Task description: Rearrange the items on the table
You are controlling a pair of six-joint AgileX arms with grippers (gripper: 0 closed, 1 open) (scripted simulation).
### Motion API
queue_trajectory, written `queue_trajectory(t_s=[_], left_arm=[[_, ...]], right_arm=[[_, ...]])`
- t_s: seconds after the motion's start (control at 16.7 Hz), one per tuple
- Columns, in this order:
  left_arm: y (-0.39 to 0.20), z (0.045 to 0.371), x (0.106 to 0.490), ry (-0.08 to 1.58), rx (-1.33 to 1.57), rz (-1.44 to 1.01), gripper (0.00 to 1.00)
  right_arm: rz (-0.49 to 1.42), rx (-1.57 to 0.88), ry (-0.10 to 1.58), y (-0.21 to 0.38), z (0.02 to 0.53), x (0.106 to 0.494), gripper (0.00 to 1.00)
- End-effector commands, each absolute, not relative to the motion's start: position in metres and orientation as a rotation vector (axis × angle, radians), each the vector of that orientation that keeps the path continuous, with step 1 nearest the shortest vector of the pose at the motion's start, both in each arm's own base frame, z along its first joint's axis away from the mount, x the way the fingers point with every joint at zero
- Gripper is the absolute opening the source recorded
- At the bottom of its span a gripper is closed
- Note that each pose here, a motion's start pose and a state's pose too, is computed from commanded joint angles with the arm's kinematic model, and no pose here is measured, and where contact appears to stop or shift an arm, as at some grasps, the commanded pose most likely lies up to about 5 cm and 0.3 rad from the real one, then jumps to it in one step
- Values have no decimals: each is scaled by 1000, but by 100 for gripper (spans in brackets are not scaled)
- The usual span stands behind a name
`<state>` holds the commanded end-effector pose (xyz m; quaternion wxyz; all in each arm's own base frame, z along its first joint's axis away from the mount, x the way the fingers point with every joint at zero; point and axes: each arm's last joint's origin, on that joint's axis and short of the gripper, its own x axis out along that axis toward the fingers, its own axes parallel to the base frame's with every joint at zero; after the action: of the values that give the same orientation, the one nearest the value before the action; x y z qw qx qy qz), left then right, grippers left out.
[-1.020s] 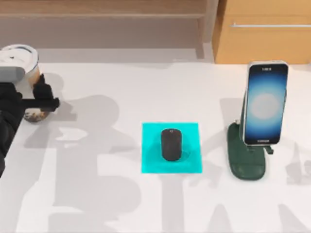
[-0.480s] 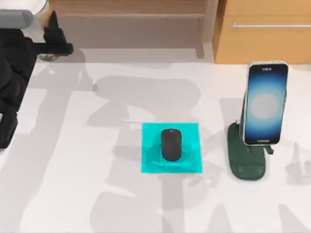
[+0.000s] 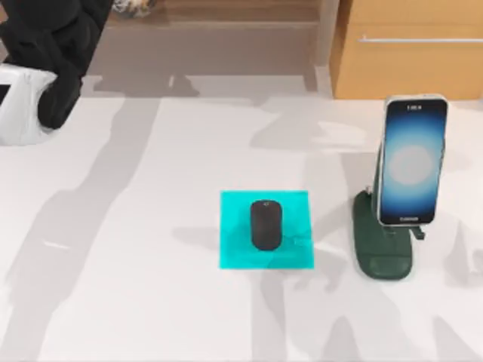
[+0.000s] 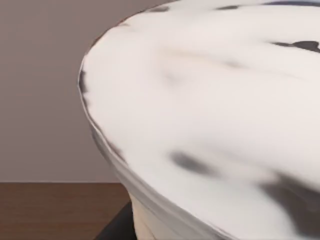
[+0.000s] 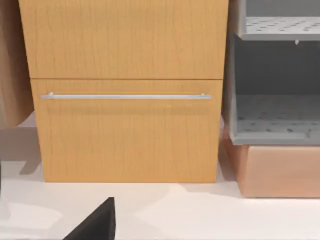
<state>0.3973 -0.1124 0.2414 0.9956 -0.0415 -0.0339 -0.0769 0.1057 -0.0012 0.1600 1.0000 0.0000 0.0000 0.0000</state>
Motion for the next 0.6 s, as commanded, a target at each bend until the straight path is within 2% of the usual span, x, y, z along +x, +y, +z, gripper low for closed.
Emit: queue_trajectory(t_s=[0.6], left_arm=[[-161, 264, 451, 157, -26, -58, 0]], right_arm=[[0, 0, 0, -1, 160, 106, 100]])
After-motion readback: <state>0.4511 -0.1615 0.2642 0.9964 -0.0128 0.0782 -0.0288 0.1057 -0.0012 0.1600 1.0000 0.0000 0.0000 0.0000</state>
